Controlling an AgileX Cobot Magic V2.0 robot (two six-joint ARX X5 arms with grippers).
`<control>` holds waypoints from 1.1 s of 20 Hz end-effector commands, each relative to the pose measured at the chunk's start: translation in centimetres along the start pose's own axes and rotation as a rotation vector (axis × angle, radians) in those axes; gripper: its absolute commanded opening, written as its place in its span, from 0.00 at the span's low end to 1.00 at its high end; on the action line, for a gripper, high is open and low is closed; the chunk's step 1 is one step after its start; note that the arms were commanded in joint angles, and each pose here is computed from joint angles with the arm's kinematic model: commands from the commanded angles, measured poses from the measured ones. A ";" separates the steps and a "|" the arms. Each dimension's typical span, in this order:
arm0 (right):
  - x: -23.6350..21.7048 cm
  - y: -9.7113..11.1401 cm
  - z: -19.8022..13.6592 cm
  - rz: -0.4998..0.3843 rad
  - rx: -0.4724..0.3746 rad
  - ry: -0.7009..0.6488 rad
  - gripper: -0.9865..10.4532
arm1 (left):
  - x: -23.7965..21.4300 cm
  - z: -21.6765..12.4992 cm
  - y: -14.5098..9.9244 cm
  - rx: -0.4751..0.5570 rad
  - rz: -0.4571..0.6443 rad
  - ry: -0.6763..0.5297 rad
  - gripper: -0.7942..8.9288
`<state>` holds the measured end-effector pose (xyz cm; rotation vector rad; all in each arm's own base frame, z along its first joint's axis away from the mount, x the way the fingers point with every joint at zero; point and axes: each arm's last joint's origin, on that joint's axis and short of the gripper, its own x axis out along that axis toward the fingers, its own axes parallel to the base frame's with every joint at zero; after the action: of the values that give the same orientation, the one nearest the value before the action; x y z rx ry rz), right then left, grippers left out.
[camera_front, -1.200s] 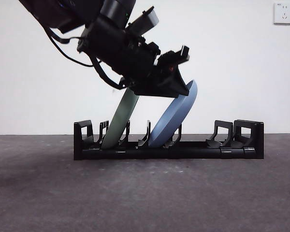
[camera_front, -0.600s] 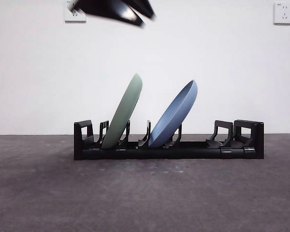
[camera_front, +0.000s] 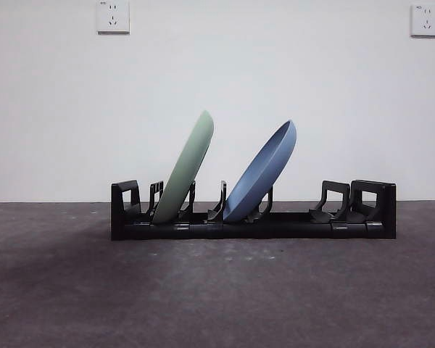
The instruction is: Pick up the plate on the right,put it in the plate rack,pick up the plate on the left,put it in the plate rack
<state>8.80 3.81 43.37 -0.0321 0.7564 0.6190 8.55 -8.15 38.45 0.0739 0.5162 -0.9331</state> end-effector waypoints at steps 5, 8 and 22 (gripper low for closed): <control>0.1 0.0 -0.3 0.006 0.001 0.027 0.20 | -0.8 -0.2 -0.2 -0.004 -0.005 -0.018 0.20; 0.1 0.0 -0.3 0.006 -0.003 0.027 0.08 | -0.4 -0.1 -0.1 -0.007 -0.005 -0.005 0.07; 1.2 -0.6 0.3 -0.049 0.029 0.067 0.09 | 0.7 0.1 0.1 -0.012 -0.003 0.031 0.08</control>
<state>10.08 4.07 43.02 -0.0491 0.7956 0.5646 9.08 -8.59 38.12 0.0821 0.5524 -0.9293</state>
